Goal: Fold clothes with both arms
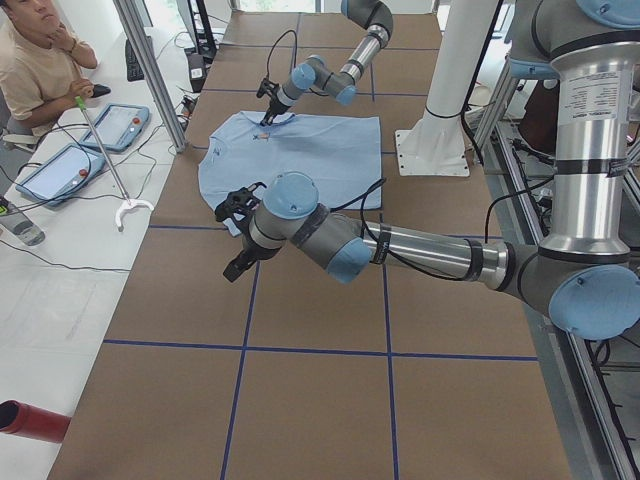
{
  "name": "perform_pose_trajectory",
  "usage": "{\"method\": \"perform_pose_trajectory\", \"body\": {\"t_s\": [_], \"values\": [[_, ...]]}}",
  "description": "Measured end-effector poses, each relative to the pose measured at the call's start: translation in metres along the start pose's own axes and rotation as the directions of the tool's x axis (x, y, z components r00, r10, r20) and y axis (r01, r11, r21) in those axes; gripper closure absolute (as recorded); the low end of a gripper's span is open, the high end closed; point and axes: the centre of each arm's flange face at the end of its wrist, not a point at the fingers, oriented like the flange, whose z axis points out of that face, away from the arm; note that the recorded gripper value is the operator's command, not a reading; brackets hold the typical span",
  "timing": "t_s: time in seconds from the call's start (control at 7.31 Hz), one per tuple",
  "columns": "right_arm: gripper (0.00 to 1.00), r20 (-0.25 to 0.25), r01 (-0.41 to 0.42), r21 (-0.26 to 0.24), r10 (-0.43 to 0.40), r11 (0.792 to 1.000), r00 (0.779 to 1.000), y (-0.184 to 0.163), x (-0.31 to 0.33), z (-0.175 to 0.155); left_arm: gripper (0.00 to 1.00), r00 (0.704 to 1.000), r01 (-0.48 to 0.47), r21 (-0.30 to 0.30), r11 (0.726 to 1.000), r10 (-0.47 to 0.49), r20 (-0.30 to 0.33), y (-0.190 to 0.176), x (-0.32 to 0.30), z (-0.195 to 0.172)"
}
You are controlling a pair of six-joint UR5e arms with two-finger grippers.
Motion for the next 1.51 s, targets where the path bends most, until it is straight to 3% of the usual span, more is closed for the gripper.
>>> {"method": "perform_pose_trajectory", "body": {"t_s": [0.14, 0.41, 0.68, 0.82, 1.1, 1.23, 1.51], "values": [[0.01, -0.003, -0.01, 0.003, 0.01, 1.0, 1.0, -0.001, -0.003, 0.001, 0.0, 1.0, 0.001, 0.0, 1.0, -0.001, 0.0, 0.0, 0.0, 0.0], [0.0, -0.008, -0.005, 0.005, 0.005, 1.0, 1.0, -0.001, -0.005, 0.003, 0.0, 1.0, 0.002, -0.001, 1.0, -0.002, -0.001, 0.001, 0.0, 0.0], [0.0, 0.028, -0.016, -0.017, 0.016, 1.0, 0.999, -0.03, -0.017, -0.013, 0.0, 1.0, -0.007, 0.006, 1.0, 0.007, -0.002, -0.003, 0.002, -0.001], [0.0, 0.049, -0.024, -0.081, 0.028, 0.996, 0.998, -0.061, -0.017, -0.021, 0.0, 1.0, -0.016, 0.022, 1.0, 0.016, -0.001, -0.008, 0.005, -0.003], [0.0, 0.043, 0.008, -0.2, 0.001, 0.98, 0.999, -0.127, 0.009, -0.037, 0.0, 1.0, 0.029, 0.083, 0.996, -0.028, -0.006, -0.029, 0.013, -0.005], [0.0, 0.052, 0.036, -0.242, -0.024, 0.97, 0.998, -0.164, 0.037, -0.052, 0.0, 0.996, 0.09, 0.109, 0.99, -0.087, -0.033, -0.053, 0.026, -0.001], [0.0, 0.117, 0.12, -0.301, -0.088, 0.946, 0.989, -0.233, 0.132, -0.072, 0.0, 0.977, 0.203, 0.115, 0.972, -0.193, -0.09, -0.114, 0.073, 0.035]]}}
